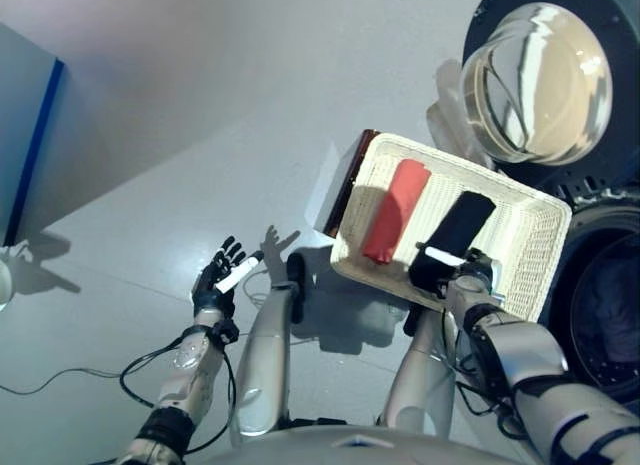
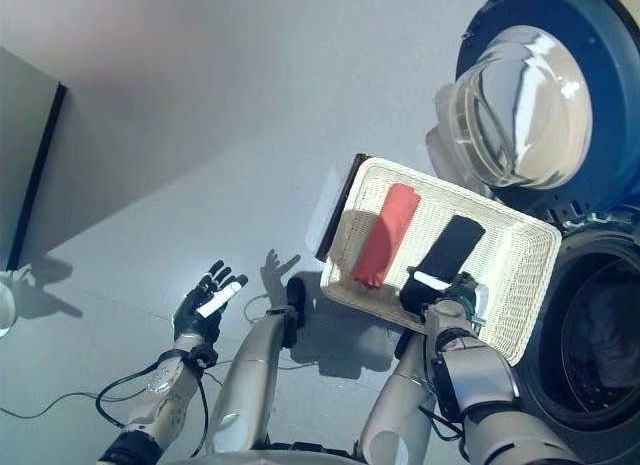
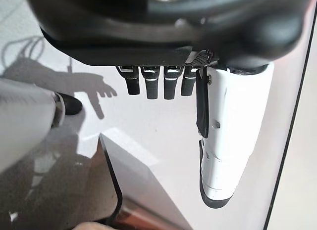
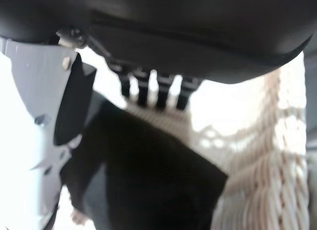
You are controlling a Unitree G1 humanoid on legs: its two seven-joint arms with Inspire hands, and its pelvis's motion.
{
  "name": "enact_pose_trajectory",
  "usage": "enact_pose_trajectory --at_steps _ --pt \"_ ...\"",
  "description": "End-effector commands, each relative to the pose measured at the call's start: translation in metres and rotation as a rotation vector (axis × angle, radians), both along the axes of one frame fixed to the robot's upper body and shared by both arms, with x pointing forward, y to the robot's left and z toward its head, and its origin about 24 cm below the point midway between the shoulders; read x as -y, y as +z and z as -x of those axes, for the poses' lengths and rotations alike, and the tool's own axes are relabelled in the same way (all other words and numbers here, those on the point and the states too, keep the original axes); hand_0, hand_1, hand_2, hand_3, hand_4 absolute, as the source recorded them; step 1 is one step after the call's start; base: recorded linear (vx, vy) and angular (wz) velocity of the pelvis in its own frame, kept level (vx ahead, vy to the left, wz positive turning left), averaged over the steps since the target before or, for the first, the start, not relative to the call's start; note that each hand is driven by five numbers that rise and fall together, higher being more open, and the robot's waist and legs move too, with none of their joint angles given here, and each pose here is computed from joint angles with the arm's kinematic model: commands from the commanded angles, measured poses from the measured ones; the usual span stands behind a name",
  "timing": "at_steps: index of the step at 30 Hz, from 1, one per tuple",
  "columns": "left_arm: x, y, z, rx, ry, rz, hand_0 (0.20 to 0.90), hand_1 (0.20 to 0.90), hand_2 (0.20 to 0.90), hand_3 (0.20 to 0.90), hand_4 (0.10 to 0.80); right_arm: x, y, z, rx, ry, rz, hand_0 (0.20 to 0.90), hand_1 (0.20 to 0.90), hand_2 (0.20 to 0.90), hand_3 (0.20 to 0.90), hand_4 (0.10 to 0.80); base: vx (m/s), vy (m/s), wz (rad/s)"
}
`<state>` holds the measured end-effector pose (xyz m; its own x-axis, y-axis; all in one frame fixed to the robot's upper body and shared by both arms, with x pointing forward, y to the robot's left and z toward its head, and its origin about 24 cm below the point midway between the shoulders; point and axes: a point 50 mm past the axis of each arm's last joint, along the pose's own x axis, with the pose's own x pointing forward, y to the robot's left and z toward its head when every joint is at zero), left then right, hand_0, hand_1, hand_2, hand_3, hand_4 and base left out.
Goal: Pick up the clothes and place them into the washing machine
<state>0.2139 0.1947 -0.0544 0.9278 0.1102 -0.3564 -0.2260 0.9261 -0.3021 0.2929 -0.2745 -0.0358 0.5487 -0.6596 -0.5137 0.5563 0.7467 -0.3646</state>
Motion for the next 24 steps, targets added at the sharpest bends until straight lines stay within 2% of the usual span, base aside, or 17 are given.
enact_pose_trajectory --at_steps 1,3,4,5,14,24 --pt "-0.014 0.021 -0.001 0.113 -0.014 -0.075 0.900 0.900 0.900 0.900 0.800 0.005 0.006 -0.003 -0.019 0.043 0.051 0.900 0.900 0.900 0.900 0.800 0.029 0.017 0.12" --pt "-0.014 0.022 -0.001 0.117 -0.017 -0.075 0.900 0.900 0.900 0.900 0.800 0.005 0.003 -0.001 -0.064 0.079 0.086 0.900 0.900 0.900 0.900 0.800 0.022 -0.002 0.08" --pt "-0.014 0.024 -0.002 0.122 -0.023 -0.081 0.900 0.900 0.900 0.900 0.800 0.005 0.002 0.000 -0.090 0.088 0.109 0.606 0.606 0.606 0.606 0.590 0.026 -0.012 0.07" --pt "-0.013 0.025 -0.002 0.127 -0.026 -0.077 0.900 0.900 0.900 0.900 0.800 0.006 0.001 0.002 -0.116 0.099 0.125 0.200 0.200 0.200 0.200 0.300 0.028 -0.012 0.21" --pt "-0.013 0.028 0.001 0.132 -0.047 -0.080 0.900 0.900 0.900 0.900 0.800 0.025 -0.021 0.038 -0.306 0.075 0.126 0.200 0.200 0.200 0.200 0.300 0.076 -0.009 0.18" --pt "-0.017 0.026 0.003 0.117 -0.042 -0.086 0.900 0.900 0.900 0.900 0.800 0.033 -0.023 0.046 -0.301 0.012 0.088 0.200 0.200 0.200 0.200 0.300 0.018 0.010 0.07"
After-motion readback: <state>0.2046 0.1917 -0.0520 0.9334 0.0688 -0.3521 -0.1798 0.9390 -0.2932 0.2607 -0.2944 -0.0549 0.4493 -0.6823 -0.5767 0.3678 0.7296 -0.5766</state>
